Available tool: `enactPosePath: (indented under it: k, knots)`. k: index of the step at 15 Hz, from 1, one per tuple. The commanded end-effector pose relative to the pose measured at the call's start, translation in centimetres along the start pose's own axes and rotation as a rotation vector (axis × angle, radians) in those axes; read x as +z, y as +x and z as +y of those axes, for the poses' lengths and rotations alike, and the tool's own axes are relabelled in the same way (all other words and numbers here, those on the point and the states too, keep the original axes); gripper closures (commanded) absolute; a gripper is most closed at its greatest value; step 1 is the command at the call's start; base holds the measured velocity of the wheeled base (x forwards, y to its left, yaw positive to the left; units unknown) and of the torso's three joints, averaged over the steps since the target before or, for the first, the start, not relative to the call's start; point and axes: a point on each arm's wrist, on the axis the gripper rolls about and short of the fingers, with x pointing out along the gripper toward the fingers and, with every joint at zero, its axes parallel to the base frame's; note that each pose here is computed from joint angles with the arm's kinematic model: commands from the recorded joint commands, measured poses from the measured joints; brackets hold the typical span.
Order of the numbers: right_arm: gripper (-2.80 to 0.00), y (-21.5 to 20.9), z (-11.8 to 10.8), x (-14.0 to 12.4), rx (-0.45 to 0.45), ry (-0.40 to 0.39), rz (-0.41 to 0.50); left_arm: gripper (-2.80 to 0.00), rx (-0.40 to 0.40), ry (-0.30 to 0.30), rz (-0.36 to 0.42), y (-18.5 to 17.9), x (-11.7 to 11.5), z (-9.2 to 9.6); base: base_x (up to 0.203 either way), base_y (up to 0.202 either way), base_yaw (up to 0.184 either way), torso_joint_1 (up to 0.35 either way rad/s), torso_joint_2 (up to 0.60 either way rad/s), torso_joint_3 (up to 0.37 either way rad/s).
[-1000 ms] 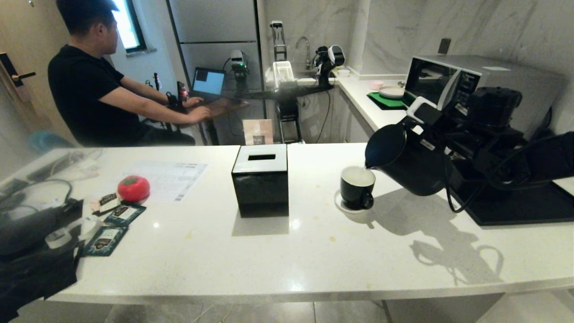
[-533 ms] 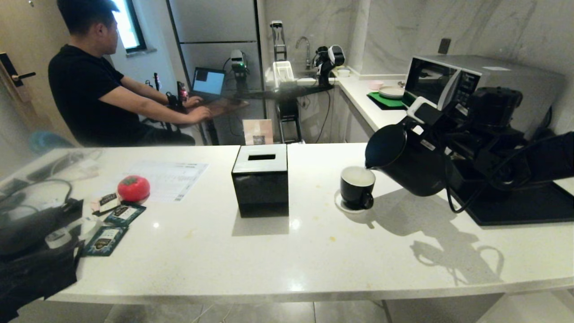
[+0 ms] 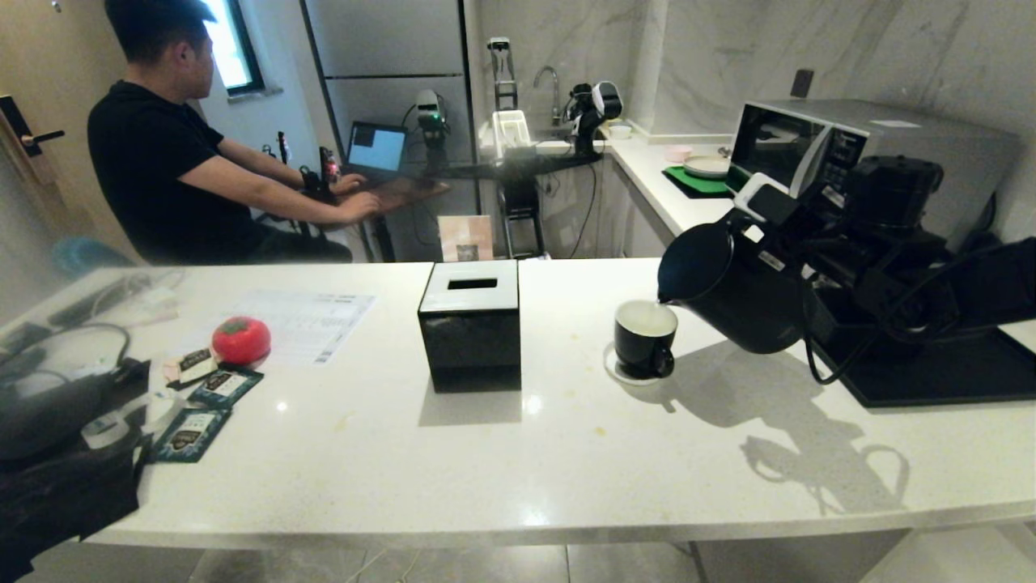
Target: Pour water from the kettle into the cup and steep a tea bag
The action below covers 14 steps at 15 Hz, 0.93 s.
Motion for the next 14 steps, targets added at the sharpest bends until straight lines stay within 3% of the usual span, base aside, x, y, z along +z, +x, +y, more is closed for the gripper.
enactPosePath:
  k: [1, 14]
  knots:
    - [0.00, -0.1, 0.0, 0.1, -0.003, -0.005, -0.003, 0.00, 0.000, -0.001, 0.000, 0.0, 0.0, 0.0, 0.000, 0.000, 0.000, 0.000, 0.00, 0.000]
    - [0.00, -1.7, -0.5, 0.2, 0.007, 0.028, 0.008, 0.00, 0.001, -0.001, 0.000, 0.0, 0.0, 0.0, 0.000, 0.000, 0.000, 0.000, 0.00, 0.000]
